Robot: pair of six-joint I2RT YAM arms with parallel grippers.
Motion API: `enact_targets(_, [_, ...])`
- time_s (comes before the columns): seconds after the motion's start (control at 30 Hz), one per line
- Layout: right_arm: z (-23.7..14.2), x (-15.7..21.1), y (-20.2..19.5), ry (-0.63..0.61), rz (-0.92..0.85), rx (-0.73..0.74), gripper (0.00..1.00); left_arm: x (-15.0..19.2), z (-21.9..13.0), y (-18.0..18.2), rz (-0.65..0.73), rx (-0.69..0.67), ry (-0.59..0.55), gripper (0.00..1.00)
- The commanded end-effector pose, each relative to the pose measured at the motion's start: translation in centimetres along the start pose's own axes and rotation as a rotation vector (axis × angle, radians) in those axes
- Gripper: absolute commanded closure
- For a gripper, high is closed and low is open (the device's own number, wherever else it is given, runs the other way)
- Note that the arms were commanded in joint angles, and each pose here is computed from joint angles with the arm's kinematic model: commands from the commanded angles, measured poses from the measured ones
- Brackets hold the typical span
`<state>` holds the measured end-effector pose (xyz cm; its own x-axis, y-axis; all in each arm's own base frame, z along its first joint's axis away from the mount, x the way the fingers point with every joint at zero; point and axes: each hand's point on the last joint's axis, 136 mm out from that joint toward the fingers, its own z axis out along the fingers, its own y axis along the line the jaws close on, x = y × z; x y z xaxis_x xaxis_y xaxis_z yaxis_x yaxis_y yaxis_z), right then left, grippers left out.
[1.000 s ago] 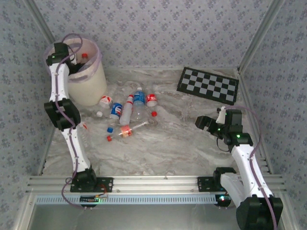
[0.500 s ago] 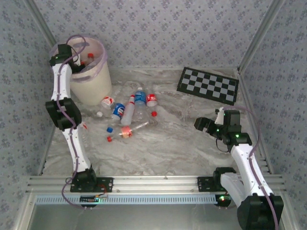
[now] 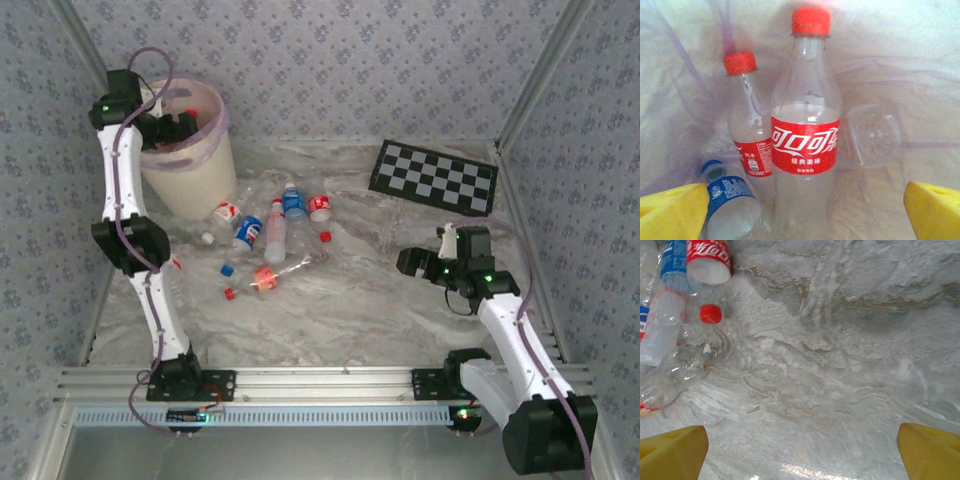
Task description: Put the plastic bottles in the bin
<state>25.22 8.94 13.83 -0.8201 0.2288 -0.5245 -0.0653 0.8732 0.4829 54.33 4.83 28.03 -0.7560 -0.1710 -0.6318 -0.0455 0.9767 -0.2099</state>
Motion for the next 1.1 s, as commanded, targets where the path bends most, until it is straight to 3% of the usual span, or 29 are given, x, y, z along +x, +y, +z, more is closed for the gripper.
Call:
enact_targets(0.0, [0.0, -0.3, 1.4, 0.017, -0.079, -0.013, 0.01, -3.1, -7.6, -1.6, 0.064, 0.006, -0.166, 0.00])
enact_targets(0.17, [1.3, -1.6, 4.1, 0.023, -0.151, -0.045, 0.02, -4.3, -13.7, -3.0, 0.091, -0.009, -0.283, 0.00])
enact_targets(0.3, [3.3, -2.7, 5.9, 0.045, -0.169, -0.062, 0.08, -3.2, -18.2, -4.8, 0.100, -0.019, -0.329, 0.00])
enact_targets(0.47, [6.9, -3.6, 7.7, 0.106, -0.158, -0.090, 0.15, 1.9, -20.0, -12.4, 0.159, 0.187, -0.389, 0.00])
enact_targets(0.53, [8.2, -4.0, 8.7, 0.127, -0.150, -0.108, 0.15, 5.1, -19.7, -15.0, 0.167, 0.258, -0.385, 0.00])
enact_targets(0.67, [11.3, -5.1, 10.5, 0.144, -0.124, -0.154, 0.15, 11.8, -20.2, -17.5, 0.243, 0.182, -0.344, 0.00])
enact_targets(0.73, [12.9, -5.6, 11.2, 0.158, -0.100, -0.182, 0.15, 15.0, -20.2, -18.2, 0.256, 0.207, -0.306, 0.00])
enact_targets(0.83, [15.4, -6.2, 12.0, 0.172, -0.075, -0.207, 0.15, 18.6, -19.2, -17.8, 0.148, 0.263, -0.263, 0.00])
enact_targets(1.07, [20.9, -7.5, 13.5, 0.205, -0.048, -0.209, 0.12, 26.9, -11.5, -17.7, -0.121, 0.390, -0.099, 0.00])
